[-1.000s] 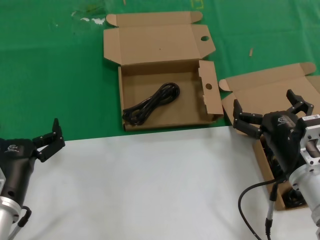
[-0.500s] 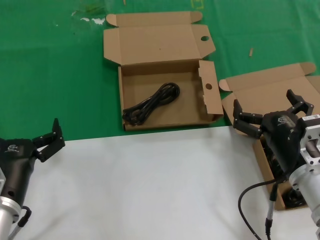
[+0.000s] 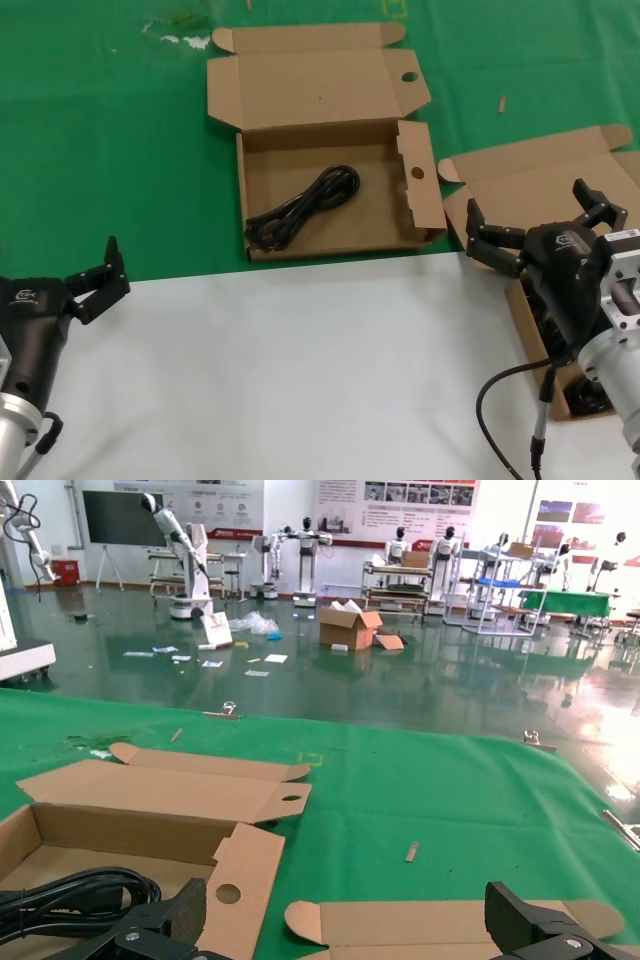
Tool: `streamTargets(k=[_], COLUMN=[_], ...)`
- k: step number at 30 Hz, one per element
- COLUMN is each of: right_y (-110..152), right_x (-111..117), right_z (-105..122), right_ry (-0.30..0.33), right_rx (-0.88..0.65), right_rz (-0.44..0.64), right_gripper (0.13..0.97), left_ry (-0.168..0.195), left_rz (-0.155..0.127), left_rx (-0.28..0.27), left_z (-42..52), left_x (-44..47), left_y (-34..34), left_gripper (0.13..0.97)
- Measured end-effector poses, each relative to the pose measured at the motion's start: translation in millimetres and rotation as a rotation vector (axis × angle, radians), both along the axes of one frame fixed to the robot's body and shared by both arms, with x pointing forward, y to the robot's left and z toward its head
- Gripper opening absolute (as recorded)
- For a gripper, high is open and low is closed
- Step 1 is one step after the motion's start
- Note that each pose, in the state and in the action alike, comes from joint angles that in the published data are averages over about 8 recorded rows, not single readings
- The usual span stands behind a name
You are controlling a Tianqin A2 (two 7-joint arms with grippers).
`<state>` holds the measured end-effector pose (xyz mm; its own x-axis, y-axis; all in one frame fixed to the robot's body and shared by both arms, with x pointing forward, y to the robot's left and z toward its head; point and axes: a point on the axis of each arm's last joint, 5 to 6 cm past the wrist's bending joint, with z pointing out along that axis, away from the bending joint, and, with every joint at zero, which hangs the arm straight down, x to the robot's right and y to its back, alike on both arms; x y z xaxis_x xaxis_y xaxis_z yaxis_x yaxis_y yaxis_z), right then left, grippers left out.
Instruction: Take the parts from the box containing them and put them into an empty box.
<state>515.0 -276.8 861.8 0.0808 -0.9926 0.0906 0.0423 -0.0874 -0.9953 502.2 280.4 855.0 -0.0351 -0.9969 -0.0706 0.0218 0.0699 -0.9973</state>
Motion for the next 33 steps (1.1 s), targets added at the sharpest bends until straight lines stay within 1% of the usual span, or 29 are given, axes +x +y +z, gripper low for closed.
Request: streamTargets(k=[33], right_y=[0.0], right_x=[0.0], right_z=[0.0], right_ry=[0.000], right_rx=[0.000], right_rz=[0.000], right_gripper=[0.966], left_ry=[0.000], left_rz=[0.000], left_rx=[0.000], left_z=[0.0], left_x=[0.0], left_y=[0.0], left_gripper=[0.966])
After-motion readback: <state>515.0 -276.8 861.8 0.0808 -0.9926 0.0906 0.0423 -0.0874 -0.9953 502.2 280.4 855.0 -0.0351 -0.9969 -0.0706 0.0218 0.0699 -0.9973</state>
